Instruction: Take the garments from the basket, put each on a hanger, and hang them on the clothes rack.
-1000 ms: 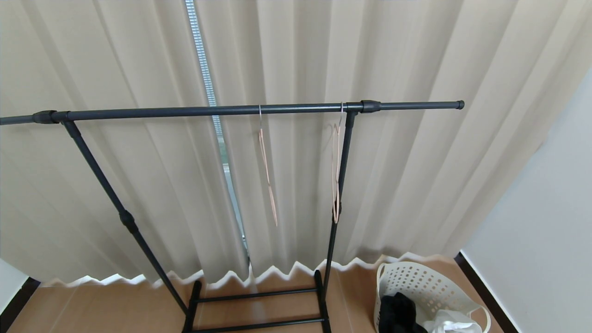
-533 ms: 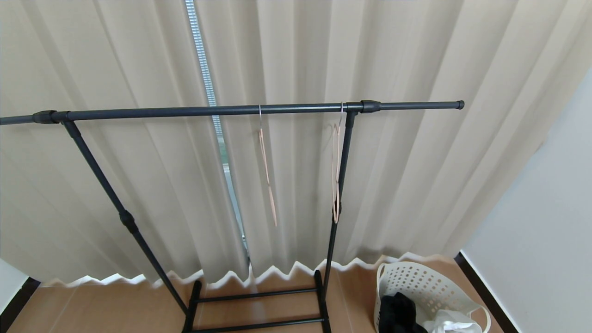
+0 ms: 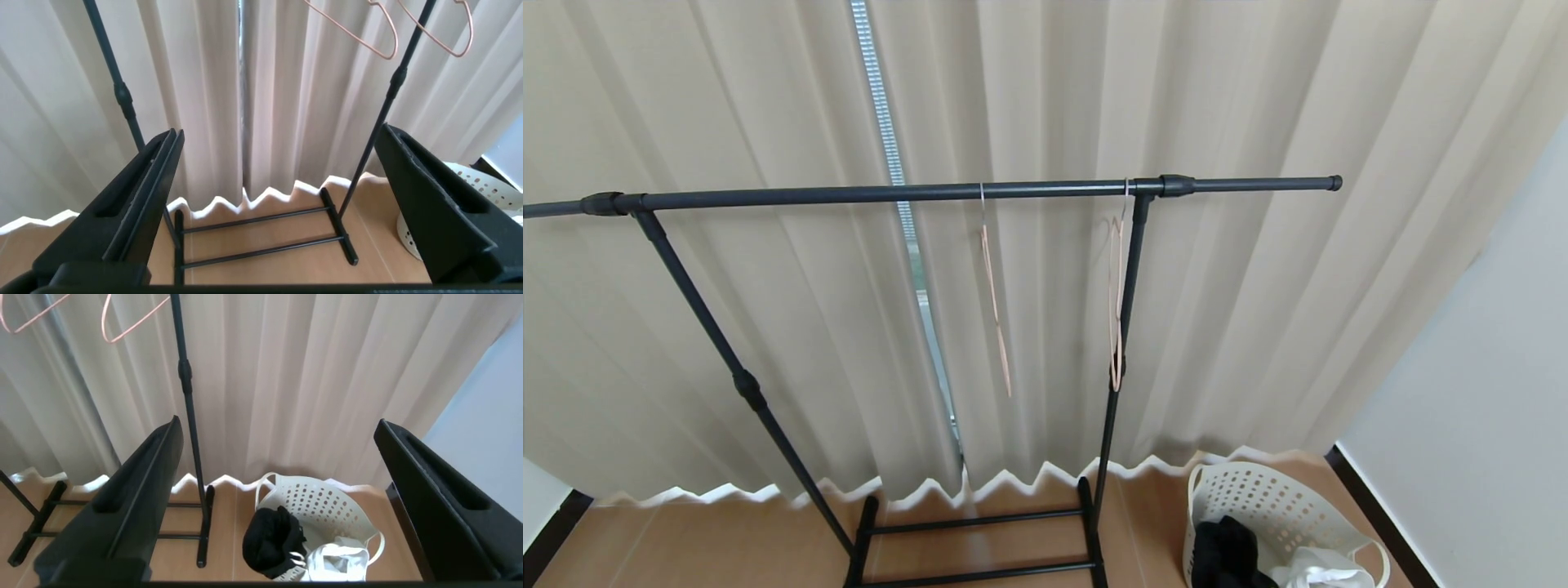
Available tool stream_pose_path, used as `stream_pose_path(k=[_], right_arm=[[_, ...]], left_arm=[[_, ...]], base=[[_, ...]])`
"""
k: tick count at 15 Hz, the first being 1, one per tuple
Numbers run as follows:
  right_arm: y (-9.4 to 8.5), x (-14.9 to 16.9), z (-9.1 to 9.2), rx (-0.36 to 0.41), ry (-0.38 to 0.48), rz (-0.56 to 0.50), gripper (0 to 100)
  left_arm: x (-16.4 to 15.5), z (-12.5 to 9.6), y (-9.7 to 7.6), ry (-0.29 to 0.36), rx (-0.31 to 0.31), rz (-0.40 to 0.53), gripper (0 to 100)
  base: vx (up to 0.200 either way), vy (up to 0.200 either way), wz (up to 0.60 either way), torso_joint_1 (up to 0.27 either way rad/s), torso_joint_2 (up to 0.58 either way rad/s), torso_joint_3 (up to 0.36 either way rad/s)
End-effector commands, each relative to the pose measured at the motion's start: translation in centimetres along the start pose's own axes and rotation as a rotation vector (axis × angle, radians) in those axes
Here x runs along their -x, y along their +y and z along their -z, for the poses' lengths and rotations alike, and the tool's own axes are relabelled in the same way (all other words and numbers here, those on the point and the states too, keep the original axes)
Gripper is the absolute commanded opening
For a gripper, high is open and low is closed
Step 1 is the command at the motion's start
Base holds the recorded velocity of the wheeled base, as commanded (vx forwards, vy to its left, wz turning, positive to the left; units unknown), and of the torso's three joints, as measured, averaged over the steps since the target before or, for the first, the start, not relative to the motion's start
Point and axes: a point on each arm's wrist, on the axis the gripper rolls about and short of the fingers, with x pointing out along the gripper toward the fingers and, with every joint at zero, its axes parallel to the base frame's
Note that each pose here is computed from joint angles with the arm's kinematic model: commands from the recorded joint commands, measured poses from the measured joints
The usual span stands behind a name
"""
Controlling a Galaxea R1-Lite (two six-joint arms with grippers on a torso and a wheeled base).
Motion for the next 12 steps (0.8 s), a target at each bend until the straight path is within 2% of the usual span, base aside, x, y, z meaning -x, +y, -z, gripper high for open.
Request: stream_pose_path(k=[1, 12], right_arm=[[0.00, -0.01, 0.00, 0.000, 0.001, -0.001, 100], [0.00, -0.01, 0.00, 0.000, 0.001, -0.001, 100]], left_arm=[[-0.01, -0.01, 0.00, 0.001, -0.001, 0.000, 100], [-0.01, -0.01, 0.00, 0.001, -0.001, 0.000, 100]], base=[[0.000, 0.000, 0.00, -0.149, 0.32, 0.183], [0.000, 0.000, 0.00, -0.149, 0.35, 0.196]])
